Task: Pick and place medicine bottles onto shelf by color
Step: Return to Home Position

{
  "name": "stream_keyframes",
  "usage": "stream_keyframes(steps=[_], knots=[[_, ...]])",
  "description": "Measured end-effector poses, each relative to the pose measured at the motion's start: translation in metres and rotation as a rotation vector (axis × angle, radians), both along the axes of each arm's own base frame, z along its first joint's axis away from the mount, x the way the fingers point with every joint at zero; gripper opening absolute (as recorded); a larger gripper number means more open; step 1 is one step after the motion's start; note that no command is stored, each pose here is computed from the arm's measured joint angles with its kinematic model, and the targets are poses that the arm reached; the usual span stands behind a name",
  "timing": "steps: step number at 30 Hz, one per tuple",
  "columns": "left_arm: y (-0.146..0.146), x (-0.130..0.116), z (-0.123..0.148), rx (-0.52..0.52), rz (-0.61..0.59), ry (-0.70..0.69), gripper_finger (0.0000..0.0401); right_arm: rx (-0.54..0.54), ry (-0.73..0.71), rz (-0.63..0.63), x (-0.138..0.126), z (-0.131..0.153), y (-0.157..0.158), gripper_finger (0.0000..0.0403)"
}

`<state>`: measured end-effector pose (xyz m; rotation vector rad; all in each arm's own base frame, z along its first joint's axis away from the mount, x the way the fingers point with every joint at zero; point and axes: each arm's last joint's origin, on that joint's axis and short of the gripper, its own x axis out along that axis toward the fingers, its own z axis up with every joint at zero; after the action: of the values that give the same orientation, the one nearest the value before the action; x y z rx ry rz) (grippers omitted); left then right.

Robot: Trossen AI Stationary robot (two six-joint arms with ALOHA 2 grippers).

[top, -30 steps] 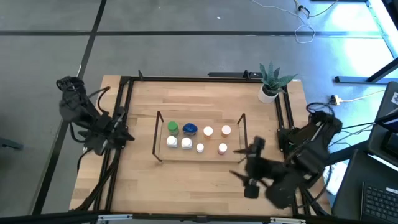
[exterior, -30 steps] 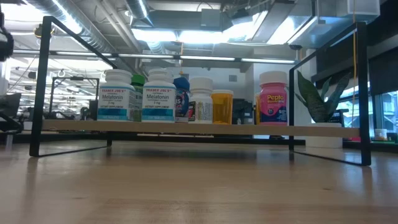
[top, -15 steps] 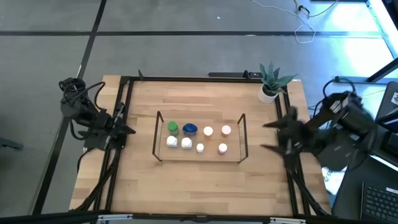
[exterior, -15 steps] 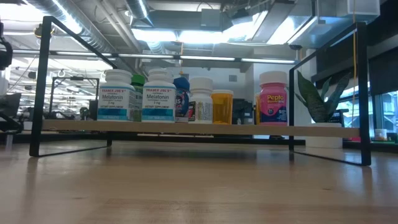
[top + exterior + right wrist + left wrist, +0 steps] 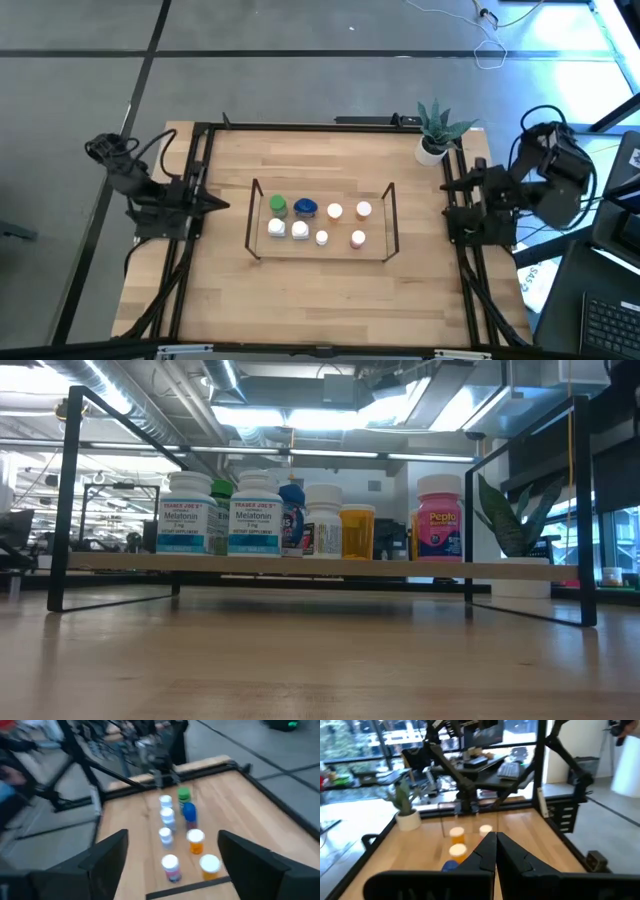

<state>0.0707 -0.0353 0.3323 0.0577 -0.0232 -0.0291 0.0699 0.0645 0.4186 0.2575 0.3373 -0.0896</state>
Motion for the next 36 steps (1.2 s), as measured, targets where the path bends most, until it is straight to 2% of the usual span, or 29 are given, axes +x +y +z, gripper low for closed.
stream_keyframes(steps=[7, 14, 25, 30, 36], knots=[[0.009, 0.001, -0.017, -0.032, 0.072, -0.01, 0.0, 0.039, -0.144, 0.105, -0.019, -0.025, -0.027, 0.0307], [0.021, -0.01, -0.039, -0.125, 0.128, -0.051, 0.0, 0.107, -0.236, 0.191, -0.033, -0.049, -0.047, 0.0307], [0.03, -0.023, -0.059, -0.128, 0.169, -0.117, 0.0, 0.082, -0.351, 0.274, -0.05, -0.083, -0.071, 0.0307], [0.03, -0.02, -0.064, -0.128, 0.202, -0.104, 0.0, 0.13, -0.451, 0.315, -0.061, -0.093, -0.086, 0.0307], [0.028, -0.014, -0.07, -0.131, 0.192, -0.129, 0.0, 0.119, -0.436, 0.37, -0.06, -0.097, -0.081, 0.0307]])
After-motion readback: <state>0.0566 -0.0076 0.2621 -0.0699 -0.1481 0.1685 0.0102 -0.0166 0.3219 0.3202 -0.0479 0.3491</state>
